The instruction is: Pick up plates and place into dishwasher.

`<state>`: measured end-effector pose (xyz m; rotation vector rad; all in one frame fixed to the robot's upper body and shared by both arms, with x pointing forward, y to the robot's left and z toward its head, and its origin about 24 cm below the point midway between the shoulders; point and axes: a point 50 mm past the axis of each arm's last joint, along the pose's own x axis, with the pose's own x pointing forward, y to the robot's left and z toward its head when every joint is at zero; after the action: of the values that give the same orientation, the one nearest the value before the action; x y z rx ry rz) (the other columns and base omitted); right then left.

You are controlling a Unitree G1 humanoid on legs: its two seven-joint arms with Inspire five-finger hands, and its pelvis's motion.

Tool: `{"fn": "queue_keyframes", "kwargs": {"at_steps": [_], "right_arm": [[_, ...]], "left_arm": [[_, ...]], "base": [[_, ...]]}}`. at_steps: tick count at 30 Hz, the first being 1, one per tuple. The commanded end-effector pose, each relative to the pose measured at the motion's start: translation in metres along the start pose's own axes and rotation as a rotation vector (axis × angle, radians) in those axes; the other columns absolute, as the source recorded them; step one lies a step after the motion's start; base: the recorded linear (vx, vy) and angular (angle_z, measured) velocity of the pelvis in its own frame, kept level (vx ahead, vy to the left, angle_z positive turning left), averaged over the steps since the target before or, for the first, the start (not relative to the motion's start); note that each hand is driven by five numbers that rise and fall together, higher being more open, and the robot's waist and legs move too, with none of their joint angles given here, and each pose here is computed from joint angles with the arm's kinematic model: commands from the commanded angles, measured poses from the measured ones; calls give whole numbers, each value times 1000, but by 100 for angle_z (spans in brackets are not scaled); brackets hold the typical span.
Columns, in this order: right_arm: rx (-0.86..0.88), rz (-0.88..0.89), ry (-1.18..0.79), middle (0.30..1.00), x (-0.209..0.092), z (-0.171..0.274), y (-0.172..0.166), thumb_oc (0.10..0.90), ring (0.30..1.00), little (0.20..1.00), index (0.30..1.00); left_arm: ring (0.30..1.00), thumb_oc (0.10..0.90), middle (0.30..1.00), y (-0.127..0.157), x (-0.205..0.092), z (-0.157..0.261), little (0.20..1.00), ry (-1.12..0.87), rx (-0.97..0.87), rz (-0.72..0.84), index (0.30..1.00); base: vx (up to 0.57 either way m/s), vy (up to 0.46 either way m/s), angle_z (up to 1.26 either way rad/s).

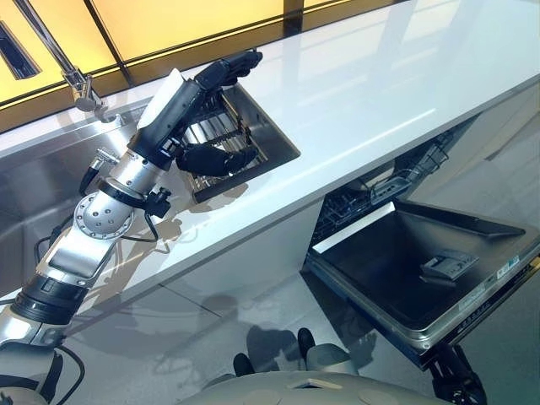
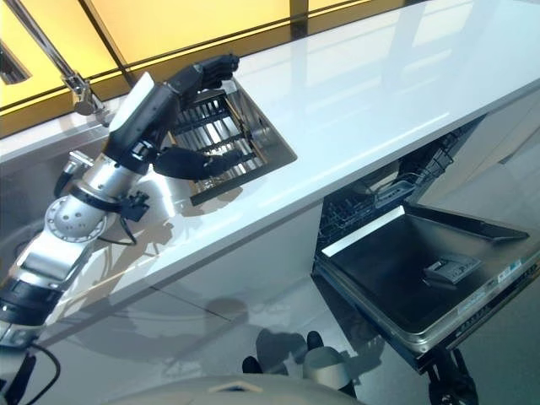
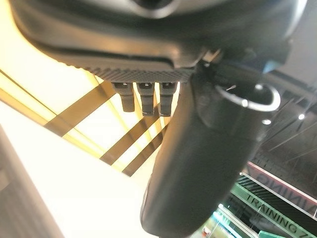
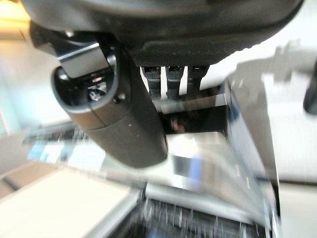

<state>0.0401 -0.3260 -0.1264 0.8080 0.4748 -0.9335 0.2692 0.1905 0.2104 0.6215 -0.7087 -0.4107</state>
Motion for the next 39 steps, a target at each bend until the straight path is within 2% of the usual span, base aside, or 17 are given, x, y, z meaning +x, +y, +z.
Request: {"fn": "queue_keyframes", "kwargs": {"at_steps": [1, 4, 5, 9, 13, 15, 17, 27, 33, 39], "right_arm": [[94, 536, -214, 900, 26, 53, 95, 800, 900, 900, 900], [98, 762, -196, 900, 24, 55, 131, 800, 900, 900, 900], [98, 762, -196, 900, 24, 55, 131, 800, 900, 900, 900], [109, 1044, -191, 900, 15, 67, 188, 800, 900, 900, 900], [77, 1191, -192, 900, 4, 75, 232, 800, 900, 900, 900], [61, 1229, -192, 900, 1, 75, 242, 800, 900, 900, 900], [39, 1321, -207, 900, -11, 79, 270, 800, 900, 900, 900], [23, 1524, -261, 900, -45, 89, 342, 800, 900, 900, 900], [44, 1561, -287, 900, -54, 95, 362, 800, 900, 900, 900], [72, 1566, -294, 900, -55, 94, 368, 800, 900, 900, 900]], "left_arm": [[900, 800, 900, 24, 30, 51, 900, -292, -2, 85, 900], [900, 800, 900, 21, 31, 50, 900, -299, -16, 61, 900], [900, 800, 900, 21, 31, 50, 900, -299, -16, 61, 900], [900, 800, 900, 15, 31, 49, 900, -308, -45, 21, 900], [900, 800, 900, 10, 32, 50, 900, -324, -78, 8, 900], [900, 800, 900, 9, 32, 50, 900, -333, -81, 5, 900], [900, 800, 900, 6, 32, 52, 900, -357, -87, -2, 900], [900, 800, 900, 3, 36, 47, 900, -349, -96, 4, 900], [900, 800, 900, -1, 39, 45, 900, -353, -117, -11, 900], [900, 800, 900, -4, 40, 44, 900, -355, -134, -15, 900]], "base": [[6, -17, 4], [2, -7, 1], [0, -30, 4], [-7, -25, 6], [-14, -4, 4], [-7, 0, -3], [-22, 0, -17], [-14, 1, -18], [-4, 4, 9], [1, 2, 28]]}}
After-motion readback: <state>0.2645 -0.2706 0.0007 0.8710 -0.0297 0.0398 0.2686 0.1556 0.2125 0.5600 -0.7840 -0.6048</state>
